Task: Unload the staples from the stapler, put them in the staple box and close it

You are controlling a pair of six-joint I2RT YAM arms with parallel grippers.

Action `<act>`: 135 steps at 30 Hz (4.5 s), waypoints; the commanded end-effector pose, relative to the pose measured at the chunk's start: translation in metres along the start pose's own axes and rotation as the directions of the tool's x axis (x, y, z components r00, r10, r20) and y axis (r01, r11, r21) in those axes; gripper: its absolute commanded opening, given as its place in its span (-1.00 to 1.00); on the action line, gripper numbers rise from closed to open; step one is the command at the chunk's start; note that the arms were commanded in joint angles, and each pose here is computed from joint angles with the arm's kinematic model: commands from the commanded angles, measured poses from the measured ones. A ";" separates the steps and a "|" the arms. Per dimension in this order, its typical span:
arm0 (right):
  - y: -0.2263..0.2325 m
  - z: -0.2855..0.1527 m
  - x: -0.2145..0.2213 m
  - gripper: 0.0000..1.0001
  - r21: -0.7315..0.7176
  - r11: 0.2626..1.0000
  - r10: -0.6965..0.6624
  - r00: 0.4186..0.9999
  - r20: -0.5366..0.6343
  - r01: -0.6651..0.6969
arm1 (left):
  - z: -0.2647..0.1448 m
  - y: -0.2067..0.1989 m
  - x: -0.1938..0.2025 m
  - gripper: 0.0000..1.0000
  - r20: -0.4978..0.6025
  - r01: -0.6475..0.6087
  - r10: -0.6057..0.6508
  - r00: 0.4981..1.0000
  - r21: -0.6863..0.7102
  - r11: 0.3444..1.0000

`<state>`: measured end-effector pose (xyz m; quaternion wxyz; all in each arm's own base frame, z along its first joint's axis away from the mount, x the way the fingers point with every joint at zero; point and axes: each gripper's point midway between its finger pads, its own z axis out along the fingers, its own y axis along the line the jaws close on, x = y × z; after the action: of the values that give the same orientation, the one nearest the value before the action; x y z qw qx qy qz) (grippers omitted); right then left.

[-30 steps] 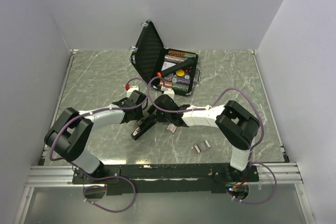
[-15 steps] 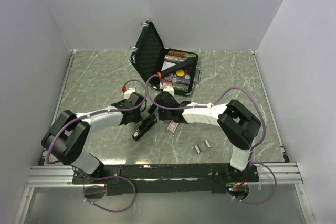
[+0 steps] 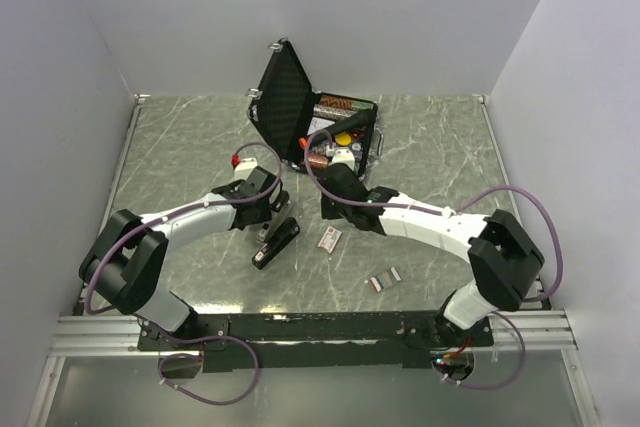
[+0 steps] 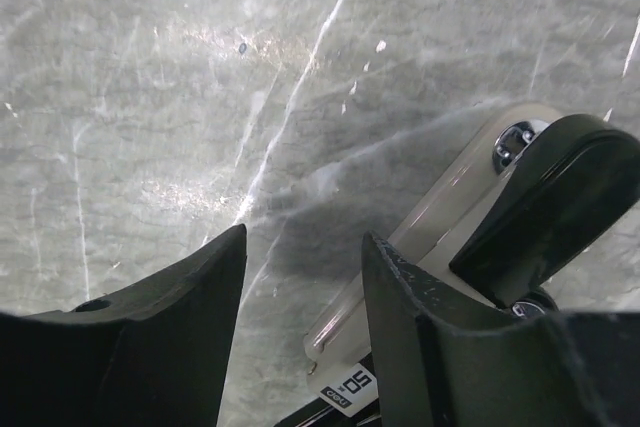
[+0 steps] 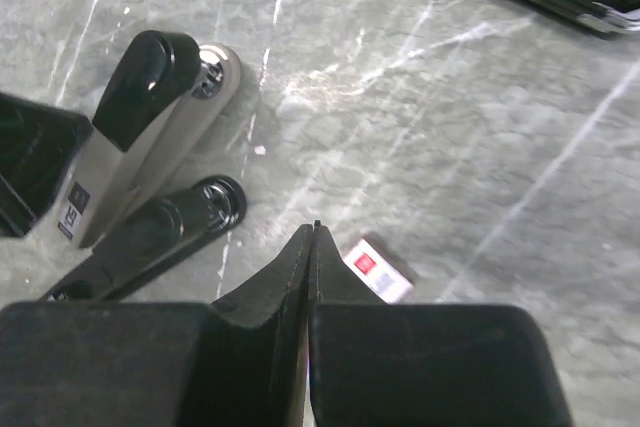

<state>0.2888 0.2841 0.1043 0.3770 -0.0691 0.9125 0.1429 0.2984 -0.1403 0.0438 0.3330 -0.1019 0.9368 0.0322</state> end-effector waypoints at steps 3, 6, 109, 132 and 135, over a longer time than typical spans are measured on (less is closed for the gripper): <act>-0.009 -0.021 -0.012 -0.96 0.009 1.000 -0.019 0.999 0.041 0.018 | -0.011 0.003 -0.021 0.13 0.053 0.009 -0.007 0.999 -0.037 0.999; -0.011 -0.027 -0.015 -0.95 0.008 1.000 -0.025 0.998 0.052 0.024 | -0.020 0.003 -0.033 0.13 0.080 0.014 -0.011 0.997 -0.036 0.999; -0.007 -0.138 -0.012 0.49 -0.280 0.957 -0.037 0.991 0.127 0.071 | -0.068 -0.068 -0.102 -0.99 0.236 -0.472 0.413 0.880 0.333 0.816; 0.044 -0.224 -0.058 0.43 -0.490 0.660 -0.424 0.821 0.382 0.569 | -0.272 -0.091 -0.057 -0.99 0.533 -0.590 0.298 0.792 0.794 0.147; 0.056 -0.239 -0.053 0.43 -0.555 0.564 -0.453 0.791 0.412 0.612 | -0.287 -0.090 -0.047 -0.99 0.552 -0.587 0.274 0.788 0.807 0.063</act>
<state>0.1756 0.2532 0.2834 0.4485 -0.3791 0.7511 0.3017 0.2105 -0.2453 0.2695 0.4100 0.3629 0.7522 -0.3665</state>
